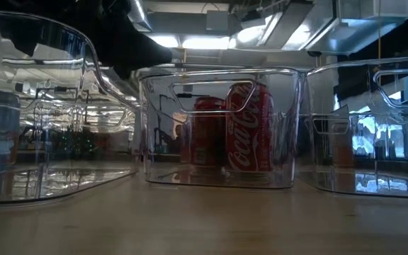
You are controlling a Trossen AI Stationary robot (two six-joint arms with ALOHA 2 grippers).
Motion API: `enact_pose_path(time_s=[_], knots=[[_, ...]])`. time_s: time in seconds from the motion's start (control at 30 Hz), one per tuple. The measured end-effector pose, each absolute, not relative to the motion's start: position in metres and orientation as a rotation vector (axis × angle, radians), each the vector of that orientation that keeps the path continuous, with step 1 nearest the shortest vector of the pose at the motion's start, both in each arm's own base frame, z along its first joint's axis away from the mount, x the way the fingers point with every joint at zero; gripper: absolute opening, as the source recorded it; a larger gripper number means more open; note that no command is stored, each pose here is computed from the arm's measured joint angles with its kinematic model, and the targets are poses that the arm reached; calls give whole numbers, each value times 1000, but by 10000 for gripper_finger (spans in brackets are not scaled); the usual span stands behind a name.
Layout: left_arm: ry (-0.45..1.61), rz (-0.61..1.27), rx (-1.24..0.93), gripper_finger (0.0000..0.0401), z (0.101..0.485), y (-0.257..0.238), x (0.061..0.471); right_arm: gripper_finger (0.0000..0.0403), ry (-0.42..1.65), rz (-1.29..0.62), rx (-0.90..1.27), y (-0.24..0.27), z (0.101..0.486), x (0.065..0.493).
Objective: Sort soda cans
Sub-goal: Put the red white soda can into the center transparent bin
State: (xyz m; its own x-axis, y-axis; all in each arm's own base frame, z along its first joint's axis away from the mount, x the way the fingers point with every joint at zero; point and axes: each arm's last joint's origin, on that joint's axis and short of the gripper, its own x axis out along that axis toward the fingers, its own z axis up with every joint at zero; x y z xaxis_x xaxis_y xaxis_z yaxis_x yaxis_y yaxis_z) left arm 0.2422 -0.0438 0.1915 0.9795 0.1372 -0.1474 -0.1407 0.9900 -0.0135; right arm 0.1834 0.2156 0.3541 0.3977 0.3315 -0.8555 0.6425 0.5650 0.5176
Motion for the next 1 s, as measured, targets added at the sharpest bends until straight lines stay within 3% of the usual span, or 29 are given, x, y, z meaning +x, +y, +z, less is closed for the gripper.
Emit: enact_pose_path(time_s=[0.2, 0.6, 1.0], knots=[[77, 137, -12, 76, 199, -44, 243, 374, 1084, -193, 1021, 232, 351, 192], [61, 140, 1, 76, 200, -43, 244, 374, 1887, -351, 783, 263, 284, 183], [62, 142, -3, 76, 200, -43, 244, 374, 1950, -334, 639, 275, 272, 168]])
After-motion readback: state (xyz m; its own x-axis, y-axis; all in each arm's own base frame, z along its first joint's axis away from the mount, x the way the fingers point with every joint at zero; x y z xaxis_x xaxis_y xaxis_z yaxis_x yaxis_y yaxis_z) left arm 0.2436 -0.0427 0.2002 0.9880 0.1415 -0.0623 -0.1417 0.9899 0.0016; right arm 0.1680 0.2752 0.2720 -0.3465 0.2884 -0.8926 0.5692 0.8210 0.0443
